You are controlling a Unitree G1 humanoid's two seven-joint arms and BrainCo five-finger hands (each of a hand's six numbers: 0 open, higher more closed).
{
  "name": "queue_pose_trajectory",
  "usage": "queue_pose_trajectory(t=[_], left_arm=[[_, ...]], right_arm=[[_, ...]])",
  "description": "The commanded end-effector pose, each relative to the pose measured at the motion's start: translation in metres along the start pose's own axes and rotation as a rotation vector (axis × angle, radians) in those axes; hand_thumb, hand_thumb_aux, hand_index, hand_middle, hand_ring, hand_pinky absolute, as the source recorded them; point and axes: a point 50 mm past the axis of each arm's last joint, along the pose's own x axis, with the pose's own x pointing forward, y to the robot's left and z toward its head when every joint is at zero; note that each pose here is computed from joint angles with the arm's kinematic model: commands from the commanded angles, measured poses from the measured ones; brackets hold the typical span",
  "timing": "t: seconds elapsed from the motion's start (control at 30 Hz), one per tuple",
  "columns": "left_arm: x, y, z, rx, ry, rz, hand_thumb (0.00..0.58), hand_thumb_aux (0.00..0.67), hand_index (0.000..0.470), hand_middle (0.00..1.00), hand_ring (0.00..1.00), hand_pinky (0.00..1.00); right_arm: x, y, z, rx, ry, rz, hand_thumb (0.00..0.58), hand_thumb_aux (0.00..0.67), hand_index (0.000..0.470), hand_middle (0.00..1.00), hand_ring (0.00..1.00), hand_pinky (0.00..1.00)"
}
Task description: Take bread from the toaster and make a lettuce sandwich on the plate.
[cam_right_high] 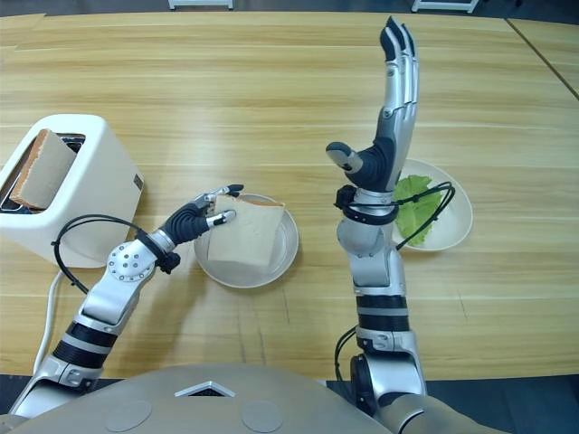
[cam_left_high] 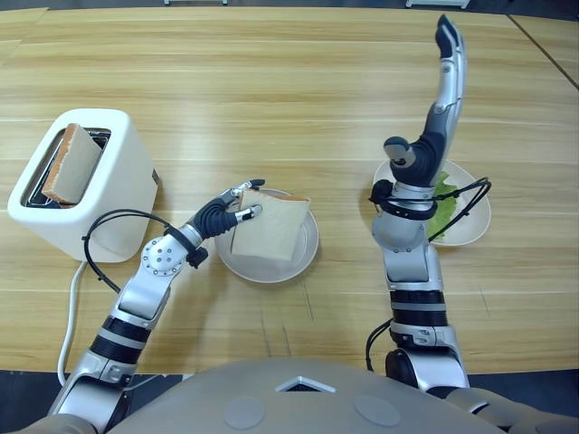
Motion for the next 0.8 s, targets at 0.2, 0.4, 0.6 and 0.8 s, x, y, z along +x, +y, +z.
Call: queue_pose_trajectory(t=[0.2,0.4,0.6,0.8], left_arm=[[-0.001,-0.003,-0.007,0.198,0.088,0.025,0.000,0.000,0.000,0.00,0.00,0.00],[-0.004,0.011,0.008,0.225,0.048,0.136,0.000,0.000,0.000,0.00,0.00,0.00],[-0.012,0.027,0.022,0.221,-0.001,0.269,0.000,0.000,0.000,0.00,0.00,0.00],[-0.015,0.033,0.026,0.209,-0.020,0.322,0.000,0.000,0.000,0.00,0.00,0.00]], right_arm=[[0.004,-0.048,-0.065,-0.647,0.088,0.276,0.000,0.000,0.000,0.00,0.00,0.00],[-0.037,-0.088,-0.128,-0.967,0.346,0.631,0.000,0.000,0.000,0.00,0.00,0.00],[-0.071,-0.106,-0.160,-1.065,0.526,0.872,0.000,0.000,0.000,0.00,0.00,0.00],[-0.102,-0.107,-0.174,-1.063,0.644,1.074,0.000,0.000,0.000,0.00,0.00,0.00]])
